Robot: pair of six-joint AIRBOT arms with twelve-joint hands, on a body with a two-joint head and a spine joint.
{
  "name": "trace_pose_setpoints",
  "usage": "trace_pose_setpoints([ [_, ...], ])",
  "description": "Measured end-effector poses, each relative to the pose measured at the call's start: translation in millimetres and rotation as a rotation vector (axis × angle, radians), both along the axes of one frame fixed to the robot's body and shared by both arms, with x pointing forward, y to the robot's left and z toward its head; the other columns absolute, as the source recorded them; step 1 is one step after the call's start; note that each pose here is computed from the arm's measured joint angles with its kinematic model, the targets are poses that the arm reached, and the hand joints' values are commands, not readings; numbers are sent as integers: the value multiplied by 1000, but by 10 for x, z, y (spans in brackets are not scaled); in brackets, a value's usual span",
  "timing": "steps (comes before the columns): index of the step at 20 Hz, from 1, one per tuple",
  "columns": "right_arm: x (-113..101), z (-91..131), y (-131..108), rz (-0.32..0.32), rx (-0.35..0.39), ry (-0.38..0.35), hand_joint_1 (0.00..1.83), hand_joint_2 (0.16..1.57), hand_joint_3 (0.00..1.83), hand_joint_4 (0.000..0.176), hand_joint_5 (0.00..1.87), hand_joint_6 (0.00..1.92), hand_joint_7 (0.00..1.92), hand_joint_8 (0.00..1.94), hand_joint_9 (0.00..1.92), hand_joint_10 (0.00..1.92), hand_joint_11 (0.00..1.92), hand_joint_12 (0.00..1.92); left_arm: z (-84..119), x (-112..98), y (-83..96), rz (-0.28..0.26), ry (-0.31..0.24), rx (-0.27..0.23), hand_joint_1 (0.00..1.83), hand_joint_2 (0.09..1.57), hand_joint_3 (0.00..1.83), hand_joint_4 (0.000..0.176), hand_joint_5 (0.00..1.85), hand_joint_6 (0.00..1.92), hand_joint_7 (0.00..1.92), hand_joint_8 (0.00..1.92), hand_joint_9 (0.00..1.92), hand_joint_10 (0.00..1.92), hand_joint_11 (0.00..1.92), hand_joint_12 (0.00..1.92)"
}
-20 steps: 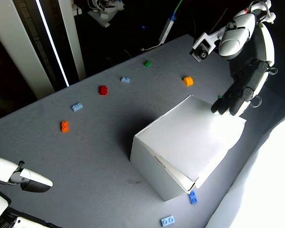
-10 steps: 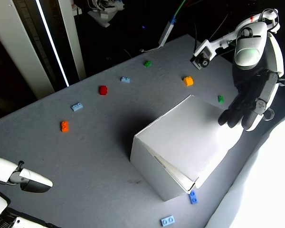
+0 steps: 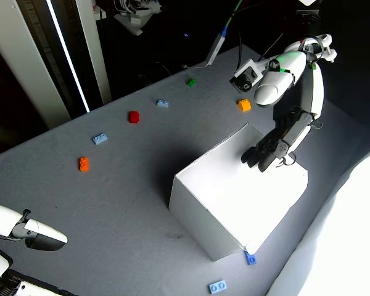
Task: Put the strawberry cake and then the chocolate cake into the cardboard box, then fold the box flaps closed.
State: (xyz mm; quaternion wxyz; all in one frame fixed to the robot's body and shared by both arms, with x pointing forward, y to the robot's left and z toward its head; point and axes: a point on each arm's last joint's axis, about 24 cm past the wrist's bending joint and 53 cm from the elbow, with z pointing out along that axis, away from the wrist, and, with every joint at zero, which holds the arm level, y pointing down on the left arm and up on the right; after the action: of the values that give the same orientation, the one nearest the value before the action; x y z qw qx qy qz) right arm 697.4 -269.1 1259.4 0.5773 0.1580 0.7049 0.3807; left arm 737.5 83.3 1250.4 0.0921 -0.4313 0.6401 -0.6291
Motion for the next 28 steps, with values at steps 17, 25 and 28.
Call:
trace_pose_setpoints([
  [17, 0, 4, 1, 0, -1, -2, 245, 1297, 3, 0, 303, 2, 367, 2, 281, 366, 0, 1235, 147, 51, 44, 3, -25, -14, 529, 1079, 1, 0, 587, 3, 701, 4, 797, 6, 207, 1304],
  [25, 0, 4, 1, 0, -1, -3, 251, 1293, 0, 0, 314, 6, 364, 0, 270, 369, 0, 1232, 447, 130, 239, 39, -94, -20, 525, 1080, 0, 0, 576, 4, 698, 4, 792, 5, 204, 1328],
  [28, 0, 5, 1, 0, -1, -3, 269, 1289, 0, 0, 319, 8, 370, 3, 269, 370, 0, 1223, 519, 134, 339, 43, -136, 19, 520, 1079, 0, 0, 567, 1, 695, 3, 791, 5, 191, 1330],
])
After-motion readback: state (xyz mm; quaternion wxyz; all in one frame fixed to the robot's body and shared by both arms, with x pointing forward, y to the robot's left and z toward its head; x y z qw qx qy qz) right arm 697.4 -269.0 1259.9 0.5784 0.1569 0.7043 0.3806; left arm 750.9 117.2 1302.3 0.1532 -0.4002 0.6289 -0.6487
